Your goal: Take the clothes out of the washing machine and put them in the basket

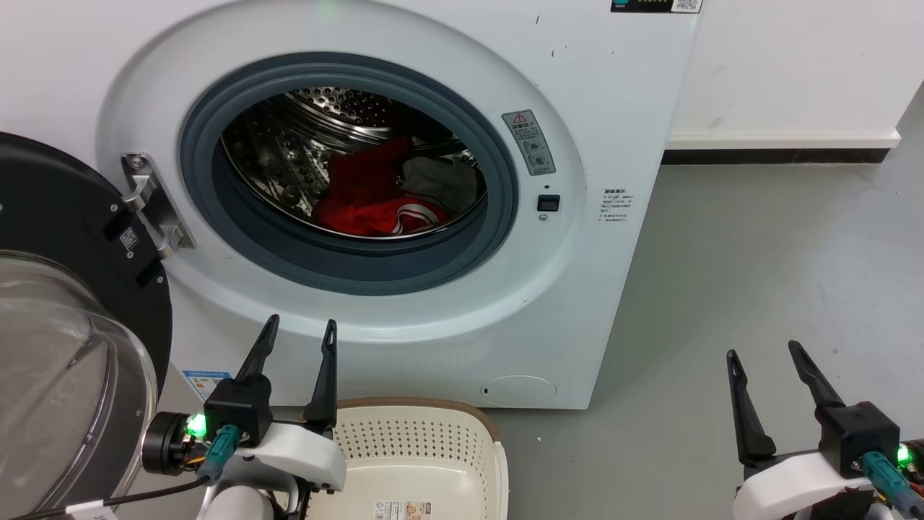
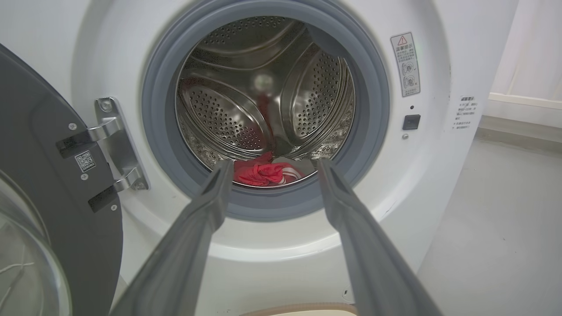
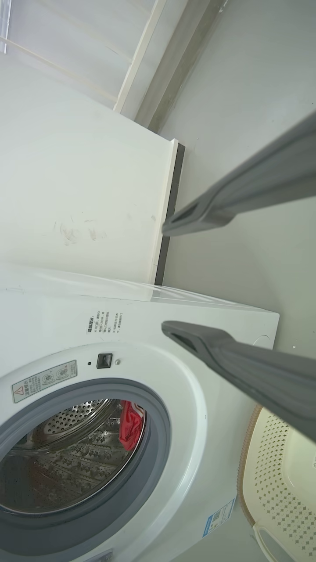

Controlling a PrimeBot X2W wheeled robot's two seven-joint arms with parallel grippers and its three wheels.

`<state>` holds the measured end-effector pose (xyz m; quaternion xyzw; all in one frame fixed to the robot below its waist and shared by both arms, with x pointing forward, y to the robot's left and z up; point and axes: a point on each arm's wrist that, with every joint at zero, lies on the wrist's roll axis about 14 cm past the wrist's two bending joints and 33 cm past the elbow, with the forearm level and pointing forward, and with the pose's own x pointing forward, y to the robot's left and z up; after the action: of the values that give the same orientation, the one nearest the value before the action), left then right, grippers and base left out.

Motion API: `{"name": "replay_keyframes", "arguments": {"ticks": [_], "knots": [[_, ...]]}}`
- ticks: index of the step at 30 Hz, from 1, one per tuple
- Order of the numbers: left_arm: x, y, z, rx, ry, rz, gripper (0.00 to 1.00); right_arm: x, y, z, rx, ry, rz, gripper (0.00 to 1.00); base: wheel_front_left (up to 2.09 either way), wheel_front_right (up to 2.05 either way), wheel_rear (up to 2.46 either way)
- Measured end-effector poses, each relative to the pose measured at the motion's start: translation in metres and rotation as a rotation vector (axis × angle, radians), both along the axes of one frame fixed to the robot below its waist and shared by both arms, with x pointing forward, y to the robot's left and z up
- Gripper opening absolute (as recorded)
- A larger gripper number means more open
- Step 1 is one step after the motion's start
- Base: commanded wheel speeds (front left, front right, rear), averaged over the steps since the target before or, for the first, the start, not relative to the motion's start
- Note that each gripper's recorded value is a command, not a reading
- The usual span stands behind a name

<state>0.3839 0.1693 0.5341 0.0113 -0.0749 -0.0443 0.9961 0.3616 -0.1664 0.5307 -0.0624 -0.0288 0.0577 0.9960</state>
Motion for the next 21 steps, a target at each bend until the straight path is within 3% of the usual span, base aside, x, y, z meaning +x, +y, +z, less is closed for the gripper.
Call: {"name": "replay_keyframes", "arguments": {"ticks": [21], "knots": [[0.012, 0.003, -0.012, -0.019, 0.042, 0.011, 1.0, 0.0, -0.003, -0.005, 0.009, 0.012, -0.007, 1.0, 0.0, 0.0, 0.0]]}}
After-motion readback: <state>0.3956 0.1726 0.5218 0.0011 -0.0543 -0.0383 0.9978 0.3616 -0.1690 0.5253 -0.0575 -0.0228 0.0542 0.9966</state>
